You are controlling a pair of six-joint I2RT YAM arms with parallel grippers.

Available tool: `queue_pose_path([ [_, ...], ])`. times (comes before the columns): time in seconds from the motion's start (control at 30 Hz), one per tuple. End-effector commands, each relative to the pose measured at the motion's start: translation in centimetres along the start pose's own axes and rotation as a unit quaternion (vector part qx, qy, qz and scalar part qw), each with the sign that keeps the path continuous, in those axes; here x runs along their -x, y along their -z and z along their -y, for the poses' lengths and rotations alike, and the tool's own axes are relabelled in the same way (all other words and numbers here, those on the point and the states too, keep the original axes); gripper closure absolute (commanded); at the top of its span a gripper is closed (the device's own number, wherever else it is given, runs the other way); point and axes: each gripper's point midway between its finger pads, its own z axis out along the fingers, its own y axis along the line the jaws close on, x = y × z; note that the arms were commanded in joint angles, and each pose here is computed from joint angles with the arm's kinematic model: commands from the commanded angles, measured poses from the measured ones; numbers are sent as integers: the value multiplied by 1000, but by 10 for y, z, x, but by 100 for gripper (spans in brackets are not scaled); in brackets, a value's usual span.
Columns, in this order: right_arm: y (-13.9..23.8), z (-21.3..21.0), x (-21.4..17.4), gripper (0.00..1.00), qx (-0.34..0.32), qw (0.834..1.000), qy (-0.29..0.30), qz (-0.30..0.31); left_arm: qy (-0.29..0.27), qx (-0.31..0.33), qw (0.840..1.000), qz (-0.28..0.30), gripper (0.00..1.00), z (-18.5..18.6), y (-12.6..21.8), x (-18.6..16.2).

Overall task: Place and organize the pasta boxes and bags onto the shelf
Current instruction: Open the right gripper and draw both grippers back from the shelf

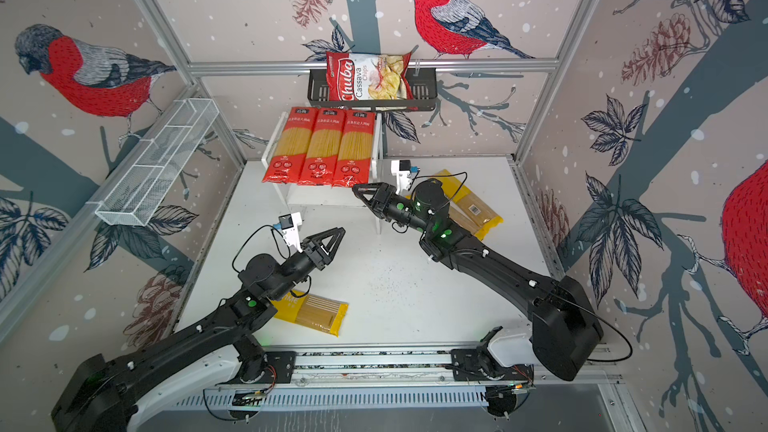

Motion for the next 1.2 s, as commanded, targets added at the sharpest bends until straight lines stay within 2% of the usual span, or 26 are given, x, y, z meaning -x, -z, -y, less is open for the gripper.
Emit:
queue_pose_path([
  [0.0, -4, -14, 9, 67, 23, 1000, 17, 12, -1, -7, 1000, 9, 48, 4, 1, 3],
  [0.13, -6, -12, 20, 79, 20, 999, 19, 22, 1, -4, 1000, 9, 48, 2, 3, 0],
  [0.23, -4, -12, 32, 84, 18, 999, 24, 35, 1, -2, 1000, 9, 48, 1, 5, -1],
  [0.77, -8, -2, 38, 85, 15, 999, 25, 35, -2, 6, 1000, 12, 48, -2, 8, 0],
  [0.9, -6, 0, 37, 81, 12, 999, 27, 33, -1, 6, 1000, 10, 48, -2, 8, -1],
  [1.07, 4, -5, 30, 59, 13, 999, 41, 20, -3, 11, 1000, 8, 48, -4, 8, -3],
  [1.17, 17, -6, 23, 52, -1, 998, 65, 13, -9, 22, 1000, 4, 47, -9, 9, -5],
])
